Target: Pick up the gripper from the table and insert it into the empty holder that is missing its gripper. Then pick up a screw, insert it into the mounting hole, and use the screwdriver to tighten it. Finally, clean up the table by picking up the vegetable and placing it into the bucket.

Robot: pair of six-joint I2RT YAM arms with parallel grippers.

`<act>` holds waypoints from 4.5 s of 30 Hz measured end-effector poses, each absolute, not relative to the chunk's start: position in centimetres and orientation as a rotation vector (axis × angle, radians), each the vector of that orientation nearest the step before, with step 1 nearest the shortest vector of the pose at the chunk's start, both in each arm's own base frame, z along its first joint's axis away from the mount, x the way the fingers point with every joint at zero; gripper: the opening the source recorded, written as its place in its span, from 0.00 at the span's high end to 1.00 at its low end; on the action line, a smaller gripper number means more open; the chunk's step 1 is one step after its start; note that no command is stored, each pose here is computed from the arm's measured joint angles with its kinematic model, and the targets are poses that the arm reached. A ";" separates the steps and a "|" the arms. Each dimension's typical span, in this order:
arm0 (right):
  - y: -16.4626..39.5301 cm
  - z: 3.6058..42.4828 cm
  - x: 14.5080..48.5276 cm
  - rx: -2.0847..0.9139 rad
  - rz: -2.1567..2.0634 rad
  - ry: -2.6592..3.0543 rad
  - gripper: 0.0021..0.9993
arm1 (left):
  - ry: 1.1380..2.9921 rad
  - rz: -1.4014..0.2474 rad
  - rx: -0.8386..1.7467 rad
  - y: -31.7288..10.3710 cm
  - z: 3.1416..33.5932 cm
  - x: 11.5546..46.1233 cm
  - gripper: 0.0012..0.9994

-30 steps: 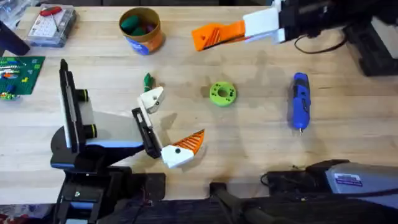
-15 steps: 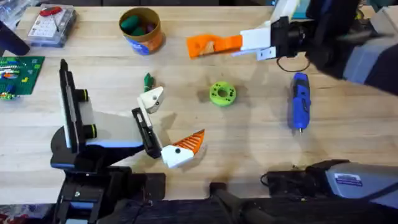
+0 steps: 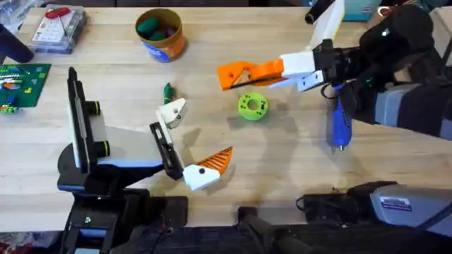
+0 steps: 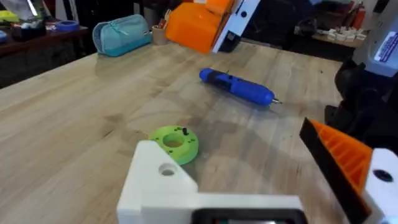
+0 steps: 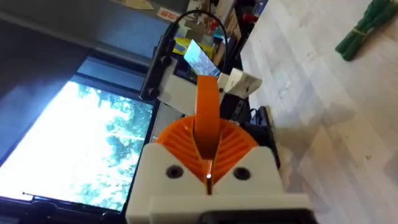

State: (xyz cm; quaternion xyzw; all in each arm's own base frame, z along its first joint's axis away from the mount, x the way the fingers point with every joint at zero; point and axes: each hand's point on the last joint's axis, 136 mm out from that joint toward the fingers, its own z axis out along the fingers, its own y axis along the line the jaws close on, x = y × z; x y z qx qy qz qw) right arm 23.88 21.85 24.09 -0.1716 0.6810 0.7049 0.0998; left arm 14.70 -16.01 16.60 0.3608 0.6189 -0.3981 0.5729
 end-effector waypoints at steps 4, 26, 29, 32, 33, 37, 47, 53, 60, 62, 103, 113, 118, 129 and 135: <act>22.3 23.5 23.0 -0.494 2.132 2.062 1.00 | 1.451 -0.933 0.846 -16.0 16.6 14.7 0.01; 23.2 19.9 22.8 -0.382 2.277 2.246 1.00 | 1.451 -0.933 0.846 -16.0 16.6 14.7 0.01; 23.6 19.1 22.7 -0.388 2.288 2.260 1.00 | 1.451 -0.933 0.846 -16.0 16.6 14.7 0.01; 24.0 18.7 22.5 -0.415 2.290 2.257 1.00 | 1.451 -0.933 0.846 -16.0 16.6 14.7 0.01; 24.2 18.7 22.4 -0.427 2.291 2.256 1.00 | 1.451 -0.933 0.846 -16.0 16.6 14.7 0.01; 25.1 19.0 21.8 -0.494 2.292 2.242 1.00 | 1.451 -0.933 0.846 -16.0 16.6 14.7 0.01; 27.3 19.4 21.2 -0.520 2.286 2.214 1.00 | 1.451 -0.933 0.846 -16.0 16.6 14.7 0.01; 27.8 19.5 21.1 -0.512 2.284 2.210 1.00 | 1.451 -0.933 0.846 -16.0 16.6 14.7 0.01; 27.9 19.5 21.3 -0.500 2.282 2.207 1.00 | 1.451 -0.933 0.846 -16.0 16.6 14.7 0.01; 28.0 19.5 21.1 -0.503 2.284 2.209 1.00 | 1.451 -0.933 0.846 -16.0 16.6 14.7 0.01; 28.9 17.6 21.6 -0.392 2.306 2.279 1.00 | 1.452 -0.930 0.843 -16.0 16.6 14.8 0.01; 29.0 17.6 21.5 -0.375 2.314 2.292 1.00 | 1.452 -0.930 0.843 -16.0 16.6 14.8 0.01; 29.1 17.6 21.4 -0.376 2.318 2.297 1.00 | 1.452 -0.930 0.843 -16.0 16.6 14.8 0.01; 29.2 17.6 21.3 -0.372 2.320 2.300 1.00 | 1.452 -0.930 0.843 -16.0 16.6 14.8 0.01; 29.2 17.6 21.3 -0.370 2.322 2.303 1.00 | 1.452 -0.930 0.843 -16.0 16.6 14.8 0.01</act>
